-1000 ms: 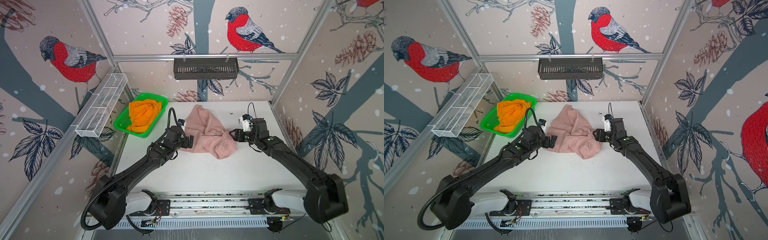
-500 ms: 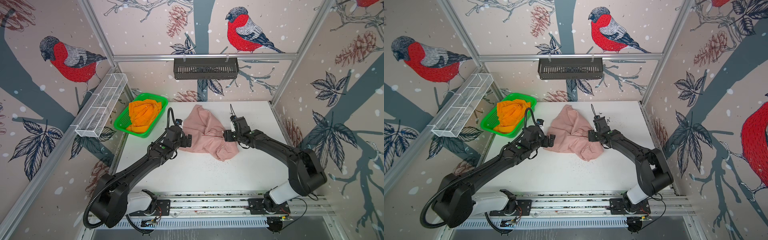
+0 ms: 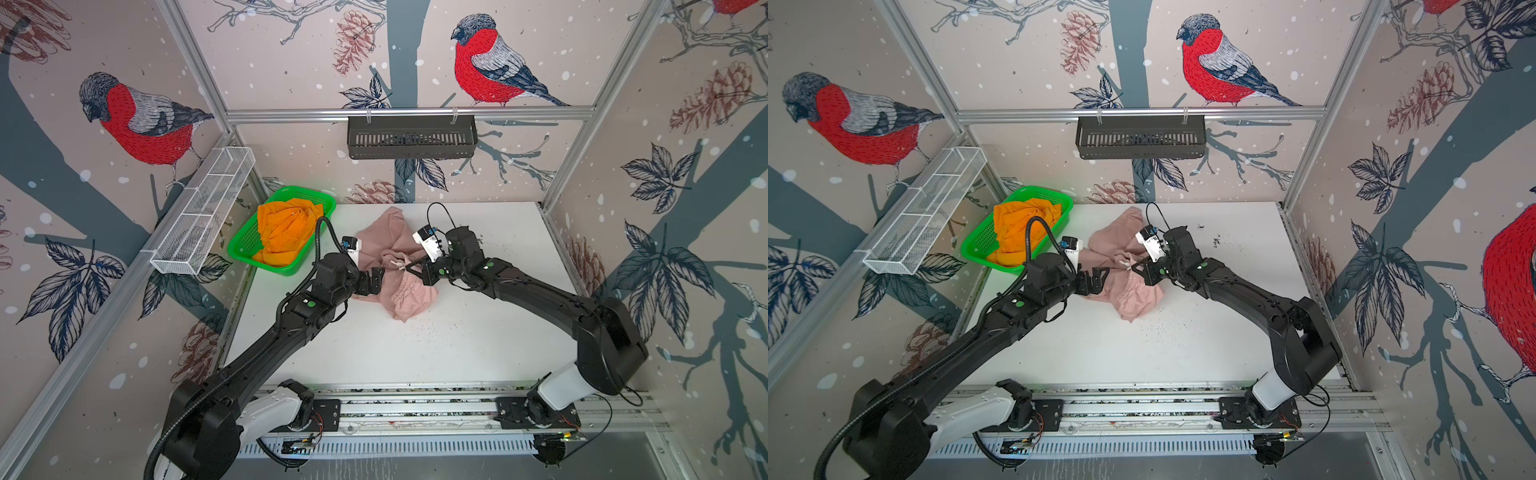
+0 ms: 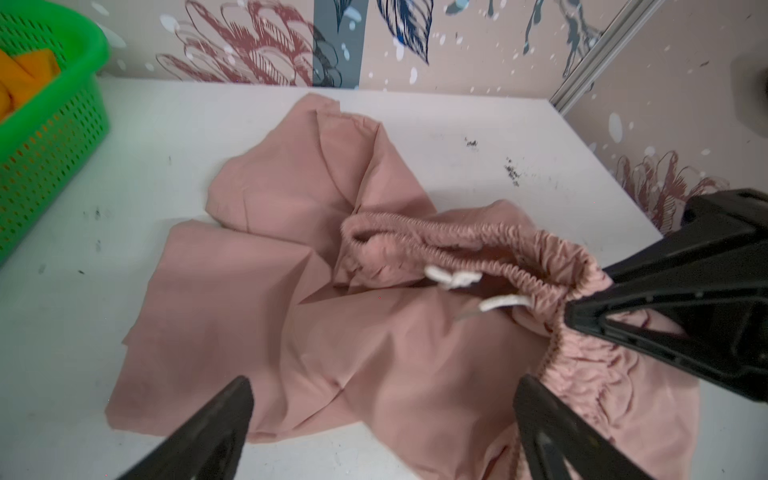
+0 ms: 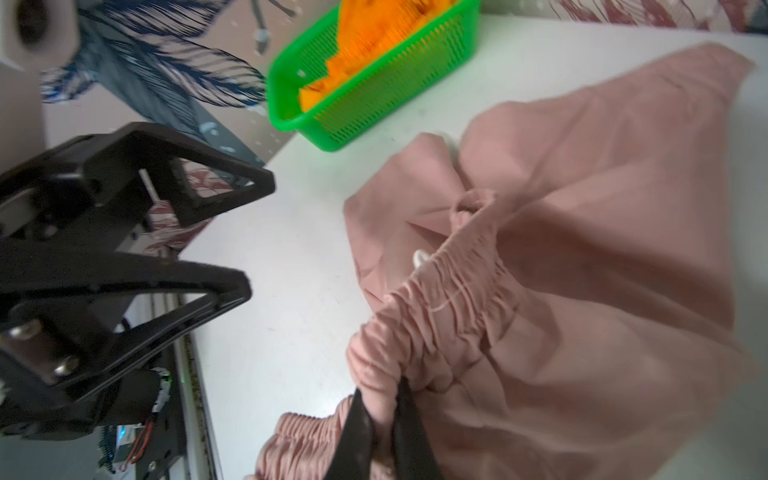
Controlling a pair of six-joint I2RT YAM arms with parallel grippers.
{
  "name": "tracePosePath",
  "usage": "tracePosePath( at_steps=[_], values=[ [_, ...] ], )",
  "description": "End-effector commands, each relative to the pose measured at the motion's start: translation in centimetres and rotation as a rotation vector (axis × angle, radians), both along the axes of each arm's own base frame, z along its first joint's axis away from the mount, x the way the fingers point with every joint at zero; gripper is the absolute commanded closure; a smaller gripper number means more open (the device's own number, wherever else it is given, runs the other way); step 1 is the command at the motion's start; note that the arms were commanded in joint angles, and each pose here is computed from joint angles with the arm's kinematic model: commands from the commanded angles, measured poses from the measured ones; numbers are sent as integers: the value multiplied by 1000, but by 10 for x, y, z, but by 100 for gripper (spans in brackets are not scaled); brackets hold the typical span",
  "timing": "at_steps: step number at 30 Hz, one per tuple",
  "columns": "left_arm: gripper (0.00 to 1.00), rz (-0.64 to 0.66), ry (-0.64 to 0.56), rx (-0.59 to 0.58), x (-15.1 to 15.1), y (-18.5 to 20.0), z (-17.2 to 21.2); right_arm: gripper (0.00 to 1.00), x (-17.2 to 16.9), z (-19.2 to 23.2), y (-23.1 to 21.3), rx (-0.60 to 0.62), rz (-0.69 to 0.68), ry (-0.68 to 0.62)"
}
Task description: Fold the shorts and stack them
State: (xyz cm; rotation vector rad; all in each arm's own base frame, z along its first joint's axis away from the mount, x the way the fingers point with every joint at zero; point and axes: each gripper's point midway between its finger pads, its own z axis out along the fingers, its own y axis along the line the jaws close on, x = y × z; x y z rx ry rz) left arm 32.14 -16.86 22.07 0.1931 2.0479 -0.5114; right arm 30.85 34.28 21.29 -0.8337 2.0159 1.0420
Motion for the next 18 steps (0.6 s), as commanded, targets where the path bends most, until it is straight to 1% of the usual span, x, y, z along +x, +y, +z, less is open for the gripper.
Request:
tracePosePath(
  at_steps=[1,4,5,7,8,9,11,12,13,16,18],
  values=[
    [2,52,-75,-23,4,14,22,85,-1,33,5,114,60,-120],
    [2,44,-69,-6,3,16,19,70,12,19,-19,104,-25,-68],
    [2,39,-55,3,4,15,14,66,14,8,-29,81,-62,-44],
    [2,36,-25,25,5,15,1,53,13,-9,-47,24,-119,-7],
    [2,19,-13,35,5,12,-6,47,14,-18,-59,-22,-177,2],
    [2,8,1,39,5,10,-12,44,16,-22,-70,-62,-234,-3],
    [2,-4,27,41,7,6,-25,39,20,-30,-90,-178,-354,-52],
    [2,3,37,42,9,6,-30,37,20,-31,-94,-221,-384,-68],
    [2,10,45,48,12,7,-35,36,18,-31,-94,-255,-397,-73],
    [2,13,56,57,22,3,-39,34,6,-37,-79,-293,-379,-42],
    [2,-32,78,43,25,-8,-38,32,0,-49,-69,-329,-349,-39]
  ],
)
